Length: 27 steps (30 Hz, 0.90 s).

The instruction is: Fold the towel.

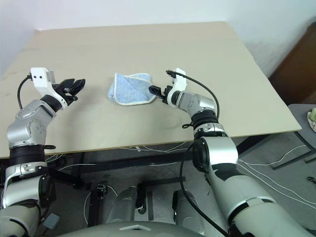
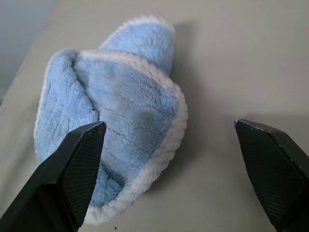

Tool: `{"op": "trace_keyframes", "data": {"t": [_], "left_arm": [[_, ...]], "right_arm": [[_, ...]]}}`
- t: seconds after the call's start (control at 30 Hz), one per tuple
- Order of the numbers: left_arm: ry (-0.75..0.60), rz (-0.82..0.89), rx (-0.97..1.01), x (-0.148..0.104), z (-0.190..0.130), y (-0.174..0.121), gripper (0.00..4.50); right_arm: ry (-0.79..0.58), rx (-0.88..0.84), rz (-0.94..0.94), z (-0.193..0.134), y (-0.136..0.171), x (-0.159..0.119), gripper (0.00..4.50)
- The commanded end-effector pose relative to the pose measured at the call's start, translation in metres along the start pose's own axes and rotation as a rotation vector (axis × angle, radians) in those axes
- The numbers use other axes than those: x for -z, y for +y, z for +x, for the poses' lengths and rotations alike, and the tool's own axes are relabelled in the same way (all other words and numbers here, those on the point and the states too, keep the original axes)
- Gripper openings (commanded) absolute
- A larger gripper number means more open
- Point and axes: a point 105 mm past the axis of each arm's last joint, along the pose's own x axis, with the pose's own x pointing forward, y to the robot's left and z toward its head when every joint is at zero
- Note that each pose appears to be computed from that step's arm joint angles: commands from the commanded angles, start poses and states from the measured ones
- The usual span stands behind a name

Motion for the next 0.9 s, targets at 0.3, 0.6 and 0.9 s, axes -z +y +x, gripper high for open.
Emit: {"op": "trace_keyframes", "data": {"t": [0.3, 0.6, 0.9], "left_arm": [[-0.061, 0.012, 0.0, -0.017, -0.006, -0.006, 2.48], [-0.06, 0.006, -0.001, -0.015, -0.006, -0.01, 2.48], [-0.055, 0.005, 0.016, -0.013, -0.005, -0.018, 2.48]], "right_arm": [[0.006, -0.148, 0.03, 0.019, 0.055, 0.0, 4.48], [-0.013, -0.106, 0.057, 0.031, 0.063, 0.012, 4.48], [-0.083, -0.075, 0.123, 0.03, 0.056, 0.004, 2.25]]}}
